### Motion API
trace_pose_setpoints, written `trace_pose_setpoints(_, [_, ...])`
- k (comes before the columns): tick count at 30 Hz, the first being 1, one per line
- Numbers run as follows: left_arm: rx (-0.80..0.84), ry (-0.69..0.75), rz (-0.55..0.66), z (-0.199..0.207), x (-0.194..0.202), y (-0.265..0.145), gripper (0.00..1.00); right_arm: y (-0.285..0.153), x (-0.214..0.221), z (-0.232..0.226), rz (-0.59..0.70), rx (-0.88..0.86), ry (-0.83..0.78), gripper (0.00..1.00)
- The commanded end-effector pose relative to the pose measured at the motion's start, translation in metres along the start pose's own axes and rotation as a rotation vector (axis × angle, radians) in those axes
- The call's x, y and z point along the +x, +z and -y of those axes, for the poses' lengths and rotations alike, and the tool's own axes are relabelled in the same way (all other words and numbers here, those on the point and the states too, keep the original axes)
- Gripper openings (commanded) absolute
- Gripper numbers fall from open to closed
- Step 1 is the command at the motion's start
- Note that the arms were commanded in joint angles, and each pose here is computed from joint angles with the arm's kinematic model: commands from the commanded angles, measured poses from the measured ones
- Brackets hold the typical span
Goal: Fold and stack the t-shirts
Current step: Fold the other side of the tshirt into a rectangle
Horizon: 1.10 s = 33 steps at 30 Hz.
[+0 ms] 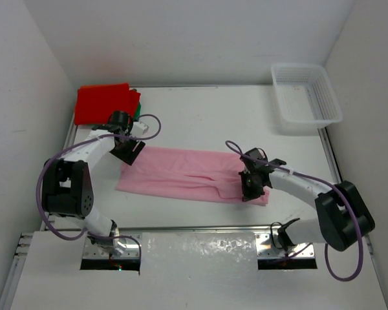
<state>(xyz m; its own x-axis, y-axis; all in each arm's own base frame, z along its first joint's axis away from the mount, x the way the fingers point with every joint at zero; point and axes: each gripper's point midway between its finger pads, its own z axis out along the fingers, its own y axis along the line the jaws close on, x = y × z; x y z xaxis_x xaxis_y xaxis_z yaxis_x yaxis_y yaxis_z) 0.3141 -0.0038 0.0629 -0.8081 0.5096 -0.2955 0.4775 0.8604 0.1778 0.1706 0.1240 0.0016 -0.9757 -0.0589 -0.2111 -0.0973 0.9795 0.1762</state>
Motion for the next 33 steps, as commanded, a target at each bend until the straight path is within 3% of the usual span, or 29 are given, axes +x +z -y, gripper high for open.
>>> trace_pose_setpoints(1, [-0.041,-0.015,0.035,-0.010,-0.008,-0.004,0.64,0.000,-0.021,-0.009,0.056,-0.007,-0.002,0.00])
trace_pose_setpoints(23, [-0.052,-0.005,0.026,-0.014,-0.011,-0.001,0.64,0.014,-0.120,-0.009,0.100,0.111,-0.131,0.00])
trace_pose_setpoints(28, [-0.026,0.009,0.100,-0.014,-0.037,-0.014,0.64,0.023,-0.150,-0.001,0.093,0.095,-0.112,0.00])
trace_pose_setpoints(33, [0.070,0.216,0.280,0.035,-0.096,-0.058,0.62,0.005,-0.195,0.015,0.164,0.067,-0.059,0.00])
